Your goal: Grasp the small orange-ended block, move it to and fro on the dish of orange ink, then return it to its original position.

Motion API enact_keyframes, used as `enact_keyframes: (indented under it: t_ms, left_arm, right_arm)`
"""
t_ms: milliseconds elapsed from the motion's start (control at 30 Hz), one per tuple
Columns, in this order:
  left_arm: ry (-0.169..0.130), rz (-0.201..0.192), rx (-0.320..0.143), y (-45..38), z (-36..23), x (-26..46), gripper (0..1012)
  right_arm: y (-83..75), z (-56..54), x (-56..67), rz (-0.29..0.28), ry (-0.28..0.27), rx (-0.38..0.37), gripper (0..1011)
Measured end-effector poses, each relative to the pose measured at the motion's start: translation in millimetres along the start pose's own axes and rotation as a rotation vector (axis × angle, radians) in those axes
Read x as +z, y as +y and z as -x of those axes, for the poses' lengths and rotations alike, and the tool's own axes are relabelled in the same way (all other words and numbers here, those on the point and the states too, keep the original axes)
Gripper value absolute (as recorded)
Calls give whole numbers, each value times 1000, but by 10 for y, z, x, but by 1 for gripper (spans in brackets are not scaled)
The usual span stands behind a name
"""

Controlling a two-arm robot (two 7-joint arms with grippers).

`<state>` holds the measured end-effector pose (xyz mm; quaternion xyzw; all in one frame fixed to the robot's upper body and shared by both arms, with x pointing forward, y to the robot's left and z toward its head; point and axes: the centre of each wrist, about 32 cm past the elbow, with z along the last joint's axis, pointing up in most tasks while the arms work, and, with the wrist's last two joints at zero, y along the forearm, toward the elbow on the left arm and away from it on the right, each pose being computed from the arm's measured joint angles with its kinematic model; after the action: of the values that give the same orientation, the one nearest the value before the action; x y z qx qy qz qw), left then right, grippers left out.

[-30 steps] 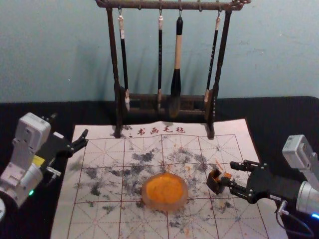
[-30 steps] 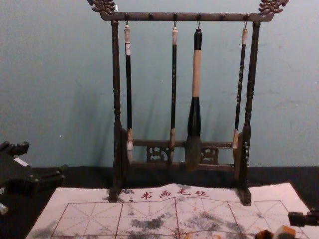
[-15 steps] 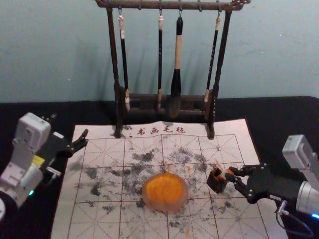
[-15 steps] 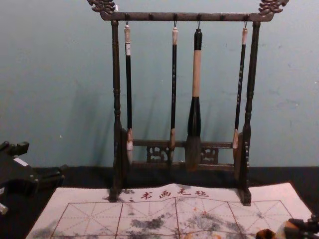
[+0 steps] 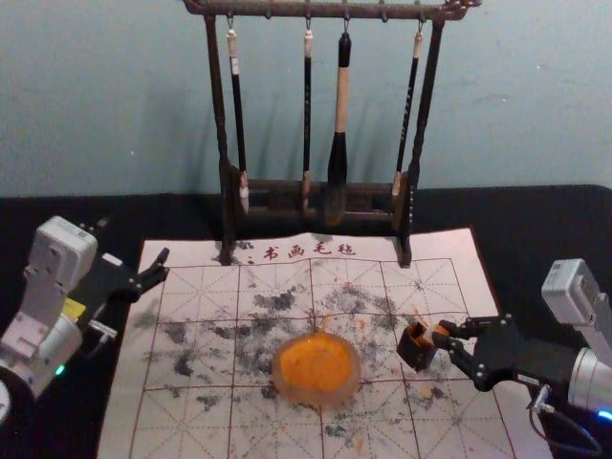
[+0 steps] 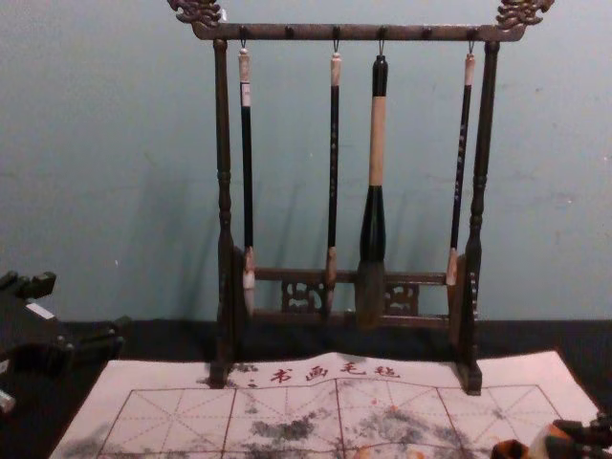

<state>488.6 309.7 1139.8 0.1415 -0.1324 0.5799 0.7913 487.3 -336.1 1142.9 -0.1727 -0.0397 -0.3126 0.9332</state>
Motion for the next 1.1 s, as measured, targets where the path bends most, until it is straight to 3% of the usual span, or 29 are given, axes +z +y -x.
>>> enact_keyframes:
  t_ms: [600, 1100]
  left_arm:
    - [0, 0, 0, 0, 0, 0, 1001]
    - [0, 0, 0, 0, 0, 0, 1001]
  right_arm:
    - [-8, -17, -1, -17, 25, 25, 104]
    - [-112, -31, 165, -58, 16, 44, 104]
